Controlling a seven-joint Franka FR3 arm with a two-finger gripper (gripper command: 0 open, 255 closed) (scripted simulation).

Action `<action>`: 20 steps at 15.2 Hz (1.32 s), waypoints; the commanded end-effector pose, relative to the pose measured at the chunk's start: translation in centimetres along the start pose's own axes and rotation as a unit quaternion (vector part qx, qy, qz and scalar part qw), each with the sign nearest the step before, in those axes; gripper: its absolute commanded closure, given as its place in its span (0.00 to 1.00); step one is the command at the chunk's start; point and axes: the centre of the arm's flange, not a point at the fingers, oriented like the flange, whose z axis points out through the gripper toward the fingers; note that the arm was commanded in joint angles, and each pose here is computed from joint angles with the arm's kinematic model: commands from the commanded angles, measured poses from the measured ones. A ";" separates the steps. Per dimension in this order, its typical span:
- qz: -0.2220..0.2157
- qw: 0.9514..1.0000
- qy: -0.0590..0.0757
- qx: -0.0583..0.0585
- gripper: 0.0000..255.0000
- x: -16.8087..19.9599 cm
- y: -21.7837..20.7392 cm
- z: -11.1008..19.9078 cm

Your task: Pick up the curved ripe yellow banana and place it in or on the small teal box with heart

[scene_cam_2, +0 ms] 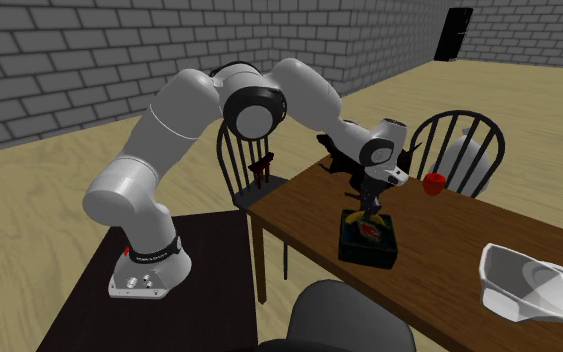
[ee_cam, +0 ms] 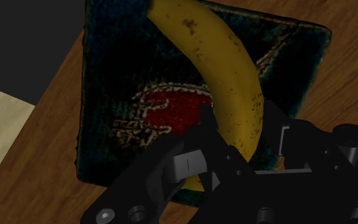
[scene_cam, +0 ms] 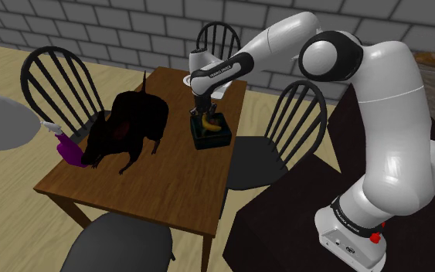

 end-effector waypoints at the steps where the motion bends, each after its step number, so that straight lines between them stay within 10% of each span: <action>1: 0.000 1.000 0.000 0.000 1.00 0.0 0.0 0.0; 2: 0.000 1.000 0.000 0.000 1.00 0.0 0.0 0.0; 3: 0.000 1.000 0.000 0.000 0.00 0.0 0.0 0.0; 20: 0.000 1.000 0.000 0.000 0.00 0.0 0.0 -5.0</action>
